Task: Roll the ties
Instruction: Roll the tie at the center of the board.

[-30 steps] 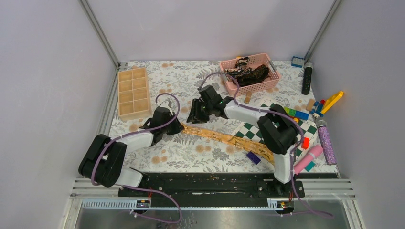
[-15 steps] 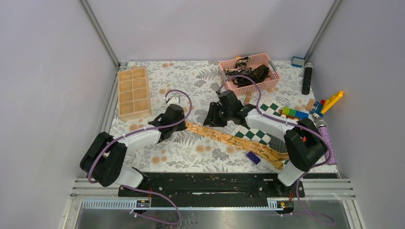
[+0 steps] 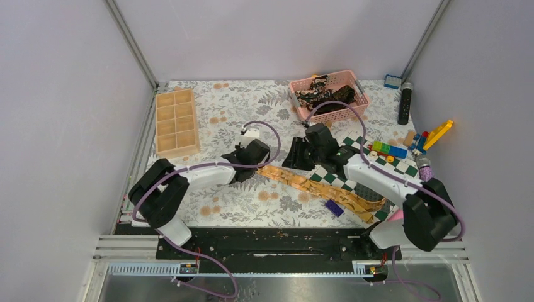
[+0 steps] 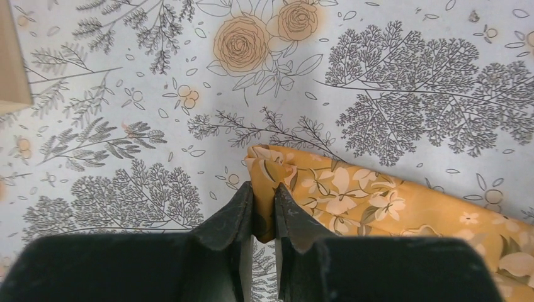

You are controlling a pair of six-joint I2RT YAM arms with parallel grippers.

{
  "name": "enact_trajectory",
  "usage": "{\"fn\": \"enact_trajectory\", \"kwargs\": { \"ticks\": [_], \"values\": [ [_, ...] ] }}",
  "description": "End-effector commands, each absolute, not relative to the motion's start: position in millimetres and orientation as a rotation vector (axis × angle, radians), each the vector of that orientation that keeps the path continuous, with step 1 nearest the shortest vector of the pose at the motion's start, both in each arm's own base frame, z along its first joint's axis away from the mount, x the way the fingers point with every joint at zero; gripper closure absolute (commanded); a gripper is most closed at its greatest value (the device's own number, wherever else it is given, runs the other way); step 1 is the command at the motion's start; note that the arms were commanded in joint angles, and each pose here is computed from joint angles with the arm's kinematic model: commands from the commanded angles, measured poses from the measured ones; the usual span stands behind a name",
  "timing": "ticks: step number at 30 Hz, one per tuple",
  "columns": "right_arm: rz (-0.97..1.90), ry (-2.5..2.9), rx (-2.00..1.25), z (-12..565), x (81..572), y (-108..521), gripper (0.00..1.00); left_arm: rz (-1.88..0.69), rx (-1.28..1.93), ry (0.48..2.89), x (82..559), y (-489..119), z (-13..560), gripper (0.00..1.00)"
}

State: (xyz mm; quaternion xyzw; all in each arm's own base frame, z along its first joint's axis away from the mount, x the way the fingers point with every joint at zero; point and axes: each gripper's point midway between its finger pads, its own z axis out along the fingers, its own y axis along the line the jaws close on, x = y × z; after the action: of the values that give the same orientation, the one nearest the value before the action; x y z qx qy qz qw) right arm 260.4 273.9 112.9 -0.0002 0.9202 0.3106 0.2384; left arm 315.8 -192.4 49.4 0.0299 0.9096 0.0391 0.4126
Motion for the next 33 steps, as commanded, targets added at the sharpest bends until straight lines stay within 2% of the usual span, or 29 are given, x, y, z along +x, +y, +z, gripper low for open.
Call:
{"fn": "enact_trajectory", "kwargs": {
  "ticks": [1, 16, 33],
  "values": [
    [0.741, 2.452, 0.006, 130.8, 262.3, 244.2, 0.55, 0.276, 0.090, 2.206, 328.9, -185.3, 67.6, 0.96],
    [0.648, 2.355, 0.076, 159.0, 238.5, 191.6, 0.53, 0.506, 0.243, 2.165, 326.9, -203.2, 55.6, 0.96],
    [0.645, 2.350, 0.077, 163.1, 233.8, 185.9, 0.52, 0.571, 0.376, 2.152, 319.5, -225.5, 40.5, 0.97]
  ]
}}
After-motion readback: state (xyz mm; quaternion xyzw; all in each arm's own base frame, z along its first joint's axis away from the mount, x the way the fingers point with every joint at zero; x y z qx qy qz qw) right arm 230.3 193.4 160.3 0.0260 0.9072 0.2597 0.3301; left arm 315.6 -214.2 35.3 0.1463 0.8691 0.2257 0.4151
